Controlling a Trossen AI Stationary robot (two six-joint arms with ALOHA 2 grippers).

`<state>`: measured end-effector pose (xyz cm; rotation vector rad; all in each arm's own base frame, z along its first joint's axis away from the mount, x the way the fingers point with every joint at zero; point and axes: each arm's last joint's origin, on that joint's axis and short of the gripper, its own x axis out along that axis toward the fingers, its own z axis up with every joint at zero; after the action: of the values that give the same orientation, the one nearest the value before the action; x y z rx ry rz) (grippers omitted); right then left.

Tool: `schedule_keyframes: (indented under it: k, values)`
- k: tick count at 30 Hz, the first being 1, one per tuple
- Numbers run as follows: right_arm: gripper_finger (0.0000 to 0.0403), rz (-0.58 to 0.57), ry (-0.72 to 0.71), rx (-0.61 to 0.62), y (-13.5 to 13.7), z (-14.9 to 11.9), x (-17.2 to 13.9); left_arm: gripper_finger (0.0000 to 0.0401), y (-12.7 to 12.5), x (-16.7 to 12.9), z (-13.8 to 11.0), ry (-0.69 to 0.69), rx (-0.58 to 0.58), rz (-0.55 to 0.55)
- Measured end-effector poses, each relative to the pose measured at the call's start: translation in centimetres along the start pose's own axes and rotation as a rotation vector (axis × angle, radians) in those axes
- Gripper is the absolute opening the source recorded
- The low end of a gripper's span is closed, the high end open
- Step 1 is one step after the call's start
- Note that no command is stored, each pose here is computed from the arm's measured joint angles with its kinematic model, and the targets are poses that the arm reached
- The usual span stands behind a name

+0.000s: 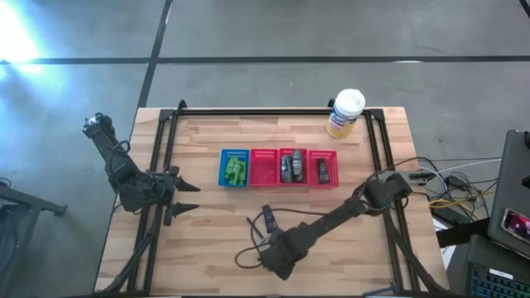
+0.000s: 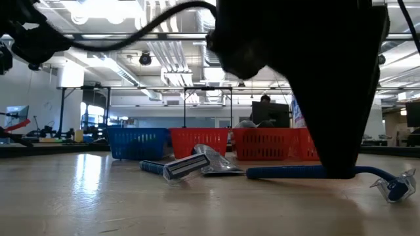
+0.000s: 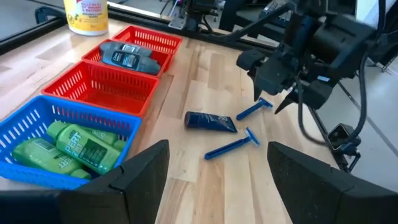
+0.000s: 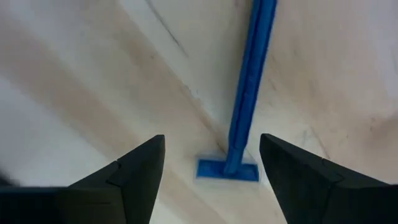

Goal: Pick & Place Travel size toiletries
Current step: Put the blue razor into the left red bin

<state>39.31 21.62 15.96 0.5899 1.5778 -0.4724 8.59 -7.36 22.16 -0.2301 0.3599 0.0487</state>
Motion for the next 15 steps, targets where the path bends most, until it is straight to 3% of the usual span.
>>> schedule_keyframes:
  k: [7, 15]
  values:
    - [0.0212, -0.038, 0.018, 0.004, 0.1, 0.2, 1.8, 0.0277, -0.1, 0.1, -0.1, 0.008, 0.003, -0.002]
    - [0.0092, -0.025, 0.01, -0.017, -0.1, 0.2, 1.8, 0.0277, -0.1, 0.1, -0.1, 0.014, 0.003, -0.01]
